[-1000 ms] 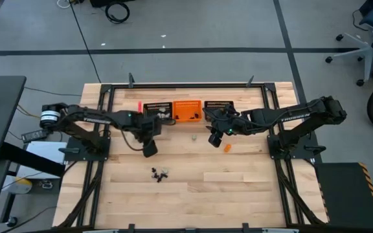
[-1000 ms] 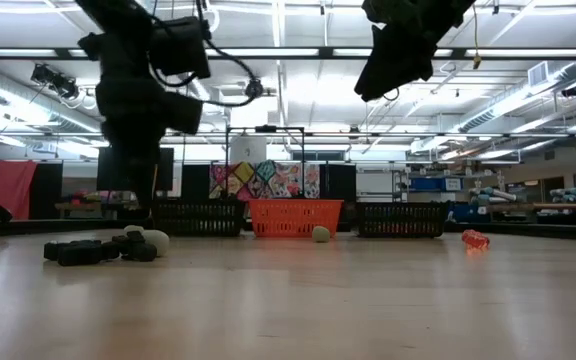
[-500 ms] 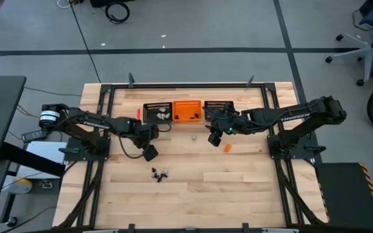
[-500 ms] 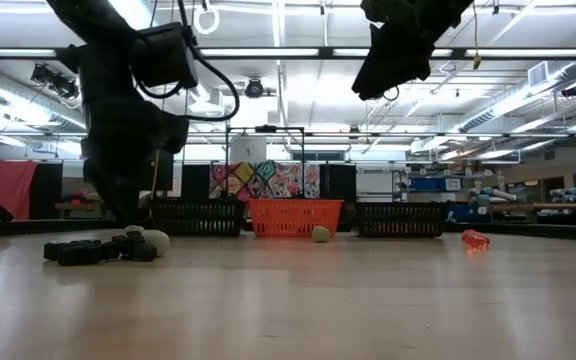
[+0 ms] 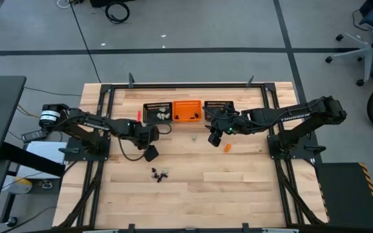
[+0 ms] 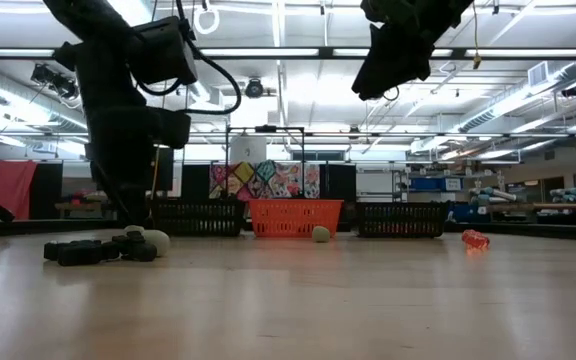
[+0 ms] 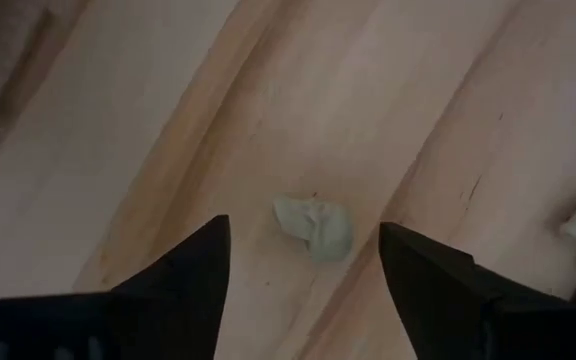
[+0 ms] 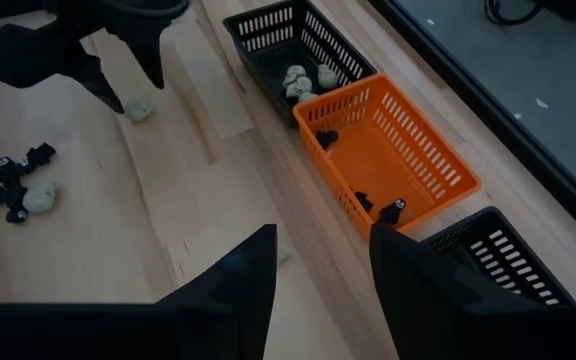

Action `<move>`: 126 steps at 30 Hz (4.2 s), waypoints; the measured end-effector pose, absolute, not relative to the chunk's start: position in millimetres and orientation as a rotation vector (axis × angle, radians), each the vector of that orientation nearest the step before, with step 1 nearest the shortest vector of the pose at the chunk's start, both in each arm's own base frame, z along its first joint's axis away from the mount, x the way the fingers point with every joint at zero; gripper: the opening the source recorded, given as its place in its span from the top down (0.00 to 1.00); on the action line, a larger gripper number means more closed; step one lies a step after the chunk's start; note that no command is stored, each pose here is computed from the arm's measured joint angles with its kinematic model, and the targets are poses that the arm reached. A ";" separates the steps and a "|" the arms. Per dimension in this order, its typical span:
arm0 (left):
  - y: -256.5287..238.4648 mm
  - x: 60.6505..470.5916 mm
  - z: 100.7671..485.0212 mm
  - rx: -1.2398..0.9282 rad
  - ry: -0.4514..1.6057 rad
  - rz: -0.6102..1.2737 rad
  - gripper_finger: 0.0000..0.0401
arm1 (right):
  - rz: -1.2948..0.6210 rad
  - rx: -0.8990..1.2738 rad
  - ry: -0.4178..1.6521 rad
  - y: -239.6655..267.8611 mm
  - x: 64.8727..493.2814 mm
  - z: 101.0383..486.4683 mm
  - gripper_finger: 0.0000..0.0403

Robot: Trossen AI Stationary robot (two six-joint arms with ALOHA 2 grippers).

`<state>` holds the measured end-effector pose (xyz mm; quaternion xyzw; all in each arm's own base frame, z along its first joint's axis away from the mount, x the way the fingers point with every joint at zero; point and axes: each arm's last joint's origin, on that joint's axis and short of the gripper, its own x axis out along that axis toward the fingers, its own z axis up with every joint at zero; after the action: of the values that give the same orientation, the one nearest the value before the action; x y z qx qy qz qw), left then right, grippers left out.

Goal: Sort Halloween decoration
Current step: Put the white skull toy into the left black bin

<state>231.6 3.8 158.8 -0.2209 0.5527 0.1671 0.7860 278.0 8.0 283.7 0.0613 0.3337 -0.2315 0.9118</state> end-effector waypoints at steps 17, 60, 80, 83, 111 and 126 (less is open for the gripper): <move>-13.2 233.2 150.8 -0.300 1.181 0.343 0.46 | -0.482 0.142 0.682 8.0 278.1 283.8 0.59; -24.7 239.5 137.6 -0.364 1.176 0.410 0.86 | -0.480 0.134 0.688 8.0 277.8 283.5 0.59; -20.5 243.3 156.4 -0.346 0.974 0.500 0.87 | -0.475 0.123 0.690 8.0 277.9 283.6 0.59; -15.2 244.5 161.8 -0.361 0.927 0.522 0.87 | -0.475 0.124 0.688 8.0 278.0 283.7 0.59; 86.6 244.2 179.1 -0.488 0.657 0.824 0.87 | -0.457 0.132 0.680 7.9 279.0 284.6 0.59; 119.0 237.0 156.1 -0.611 0.745 0.860 0.87 | -0.463 0.138 0.679 6.4 279.0 284.6 0.59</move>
<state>237.0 119.0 156.1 -0.2847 0.3472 0.4005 0.7987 279.0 6.4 284.6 0.0669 0.3300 -0.2251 0.9143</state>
